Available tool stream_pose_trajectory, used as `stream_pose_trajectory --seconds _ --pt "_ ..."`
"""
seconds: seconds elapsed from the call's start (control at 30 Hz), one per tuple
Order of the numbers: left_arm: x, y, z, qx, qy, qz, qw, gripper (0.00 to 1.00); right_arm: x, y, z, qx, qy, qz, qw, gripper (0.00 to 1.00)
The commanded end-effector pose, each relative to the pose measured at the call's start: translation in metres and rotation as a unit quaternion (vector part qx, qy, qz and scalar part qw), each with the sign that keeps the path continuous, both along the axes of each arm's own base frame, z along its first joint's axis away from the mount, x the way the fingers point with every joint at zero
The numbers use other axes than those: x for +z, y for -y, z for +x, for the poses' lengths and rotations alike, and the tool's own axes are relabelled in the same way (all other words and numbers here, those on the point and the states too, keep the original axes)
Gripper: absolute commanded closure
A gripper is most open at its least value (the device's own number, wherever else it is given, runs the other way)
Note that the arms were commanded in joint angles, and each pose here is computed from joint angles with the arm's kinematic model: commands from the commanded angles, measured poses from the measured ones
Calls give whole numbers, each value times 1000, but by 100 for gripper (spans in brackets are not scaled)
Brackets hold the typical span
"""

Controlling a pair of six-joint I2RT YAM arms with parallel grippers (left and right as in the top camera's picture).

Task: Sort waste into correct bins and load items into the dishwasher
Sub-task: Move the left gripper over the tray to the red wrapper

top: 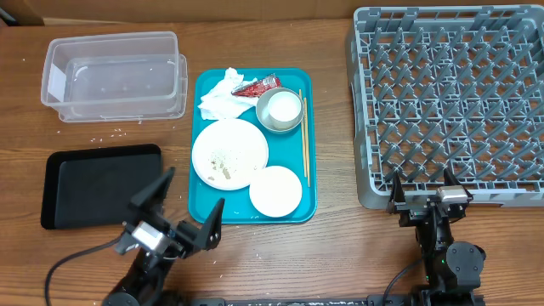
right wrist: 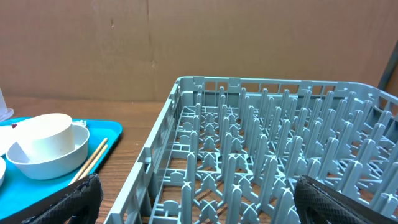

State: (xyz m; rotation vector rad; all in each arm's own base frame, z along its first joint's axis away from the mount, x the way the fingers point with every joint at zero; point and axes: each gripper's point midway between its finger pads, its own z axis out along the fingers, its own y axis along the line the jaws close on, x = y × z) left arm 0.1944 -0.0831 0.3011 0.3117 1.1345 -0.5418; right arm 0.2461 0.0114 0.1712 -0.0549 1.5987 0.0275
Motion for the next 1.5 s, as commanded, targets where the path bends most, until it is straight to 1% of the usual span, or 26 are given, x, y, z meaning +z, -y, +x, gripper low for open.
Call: stream_pose_trajectory --seconds 0.0,0.1,0.2,0.3,0.37,0.4,0.5,0.57,0.6,0.63,0.7,0.8,0.87,0.93,0.97,1.03,1.1,1.13,1.17,1.2,1.23,1.27,1.33,1.43,1.47 --pt "51 -6 -1 68 62 83 992 0 -2 2 0 -4 2 -4 1000 0" --pt "86 -7 12 95 77 144 982 0 -2 2 0 -4 2 -4 1000 0" --pt "123 -5 36 90 53 165 981 0 -2 2 0 -4 2 -4 1000 0" --pt "155 10 56 27 12 183 983 0 -2 2 0 -4 2 -4 1000 0" --pt "169 22 72 -28 -45 190 980 0 -2 2 0 -4 2 -4 1000 0" --pt "174 27 80 -61 -91 189 976 0 -2 2 0 -4 2 -4 1000 0" --pt "183 40 85 -132 -171 181 959 0 -2 2 0 -4 2 -4 1000 0" --pt "192 48 86 -180 -201 166 948 0 -2 2 0 -4 2 -4 1000 0" --pt "198 53 84 -206 -204 158 944 0 -2 2 0 -4 2 -4 1000 0" --pt "209 63 76 -259 -186 159 934 0 -2 2 0 -4 2 -4 1000 0" --pt "222 72 71 -315 -153 165 922 0 -2 2 0 -4 2 -4 1000 0" --pt "222 71 99 -308 -200 131 921 0 -2 2 0 -4 2 -4 1000 0" --pt "216 75 116 -316 -222 119 915 0 -2 2 0 -4 2 -4 1000 0" --pt "196 83 148 -323 -260 108 903 0 -2 2 0 -4 2 -4 1000 0" --pt "189 83 158 -318 -271 107 902 0 -2 2 0 -4 2 -4 1000 0" --pt "165 80 187 -288 -307 106 901 0 -2 2 0 -4 2 -4 1000 0" --pt "137 70 215 -235 -345 115 901 0 -2 2 0 -4 2 -4 1000 0" --pt "123 62 228 -198 -365 123 901 0 -2 2 0 -4 2 -4 1000 0" --pt "104 44 246 -125 -391 146 900 0 -2 2 0 -4 2 -4 1000 0" --pt "93 29 256 -69 -400 172 898 0 -2 2 0 -4 2 -4 1000 0" --pt "81 5 266 8 -405 212 889 0 -2 2 0 -4 2 -4 1000 0" --pt "76 -8 269 50 -405 242 880 0 -2 2 0 -4 2 -4 1000 0" --pt "70 -25 270 106 -406 295 858 0 -2 2 0 -4 2 -4 1000 0" --pt "59 -48 264 179 -436 333 817 0 -2 2 0 -4 2 -4 1000 0" --pt "50 -53 257 198 -454 352 794 0 -2 2 0 -4 2 -4 1000 0"
